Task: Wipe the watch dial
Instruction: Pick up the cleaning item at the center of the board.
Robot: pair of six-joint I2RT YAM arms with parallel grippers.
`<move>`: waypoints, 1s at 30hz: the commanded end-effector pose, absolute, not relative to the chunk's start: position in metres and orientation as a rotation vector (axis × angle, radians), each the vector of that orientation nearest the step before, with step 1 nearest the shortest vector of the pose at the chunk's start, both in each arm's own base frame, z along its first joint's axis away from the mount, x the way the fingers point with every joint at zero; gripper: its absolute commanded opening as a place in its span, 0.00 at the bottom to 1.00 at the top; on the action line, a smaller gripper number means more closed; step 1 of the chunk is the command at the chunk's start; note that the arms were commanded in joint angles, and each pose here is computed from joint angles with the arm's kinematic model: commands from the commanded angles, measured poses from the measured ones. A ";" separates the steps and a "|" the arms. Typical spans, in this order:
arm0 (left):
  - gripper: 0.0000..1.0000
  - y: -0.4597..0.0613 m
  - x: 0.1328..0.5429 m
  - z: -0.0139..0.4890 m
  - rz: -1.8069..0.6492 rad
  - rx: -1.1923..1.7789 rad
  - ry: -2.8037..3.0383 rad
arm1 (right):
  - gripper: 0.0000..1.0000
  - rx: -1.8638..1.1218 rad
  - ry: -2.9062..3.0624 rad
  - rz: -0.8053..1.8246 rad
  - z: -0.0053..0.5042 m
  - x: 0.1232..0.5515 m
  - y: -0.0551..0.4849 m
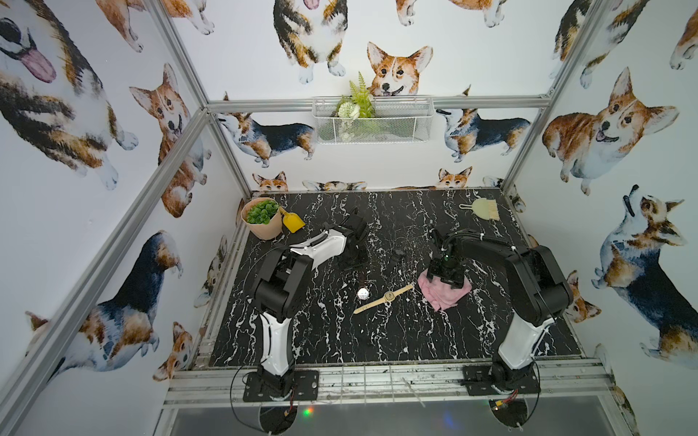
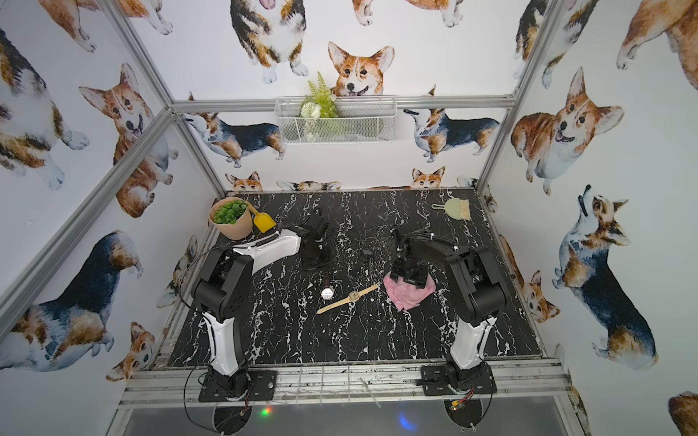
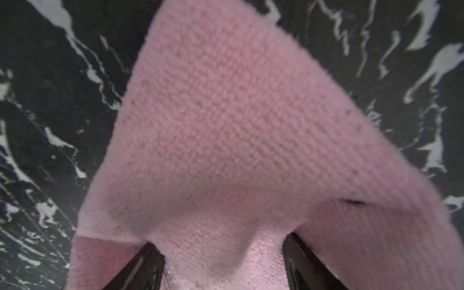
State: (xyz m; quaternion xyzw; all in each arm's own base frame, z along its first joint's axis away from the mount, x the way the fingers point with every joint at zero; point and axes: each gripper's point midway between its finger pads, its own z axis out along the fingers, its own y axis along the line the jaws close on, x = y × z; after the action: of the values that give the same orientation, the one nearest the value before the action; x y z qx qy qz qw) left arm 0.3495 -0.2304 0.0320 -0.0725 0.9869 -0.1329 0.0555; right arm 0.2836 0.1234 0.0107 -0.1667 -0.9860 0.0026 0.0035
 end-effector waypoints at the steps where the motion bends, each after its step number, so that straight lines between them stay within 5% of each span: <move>1: 0.00 -0.226 0.345 0.036 -0.380 -0.236 3.008 | 0.58 -0.623 -3.073 -0.014 -0.011 0.282 0.126; 6: 0.00 -0.227 0.346 0.045 -0.401 -0.253 2.991 | 0.31 -0.559 -3.121 -0.103 -0.006 0.282 0.133; 13: 0.00 -0.222 0.350 0.060 -0.404 -0.316 2.931 | 0.12 -0.407 -3.233 -0.370 0.046 0.288 0.155; 30: 0.00 -0.185 0.383 0.044 -0.465 -0.531 2.877 | 0.08 0.272 -3.268 -0.802 0.147 0.274 0.305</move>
State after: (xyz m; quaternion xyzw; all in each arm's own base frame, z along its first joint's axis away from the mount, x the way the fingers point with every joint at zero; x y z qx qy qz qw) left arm 0.3714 -0.1786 0.0286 -0.1726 0.9738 -0.1262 0.0781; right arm 0.2776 0.2939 0.1410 0.0644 -0.9641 -0.2263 -0.1229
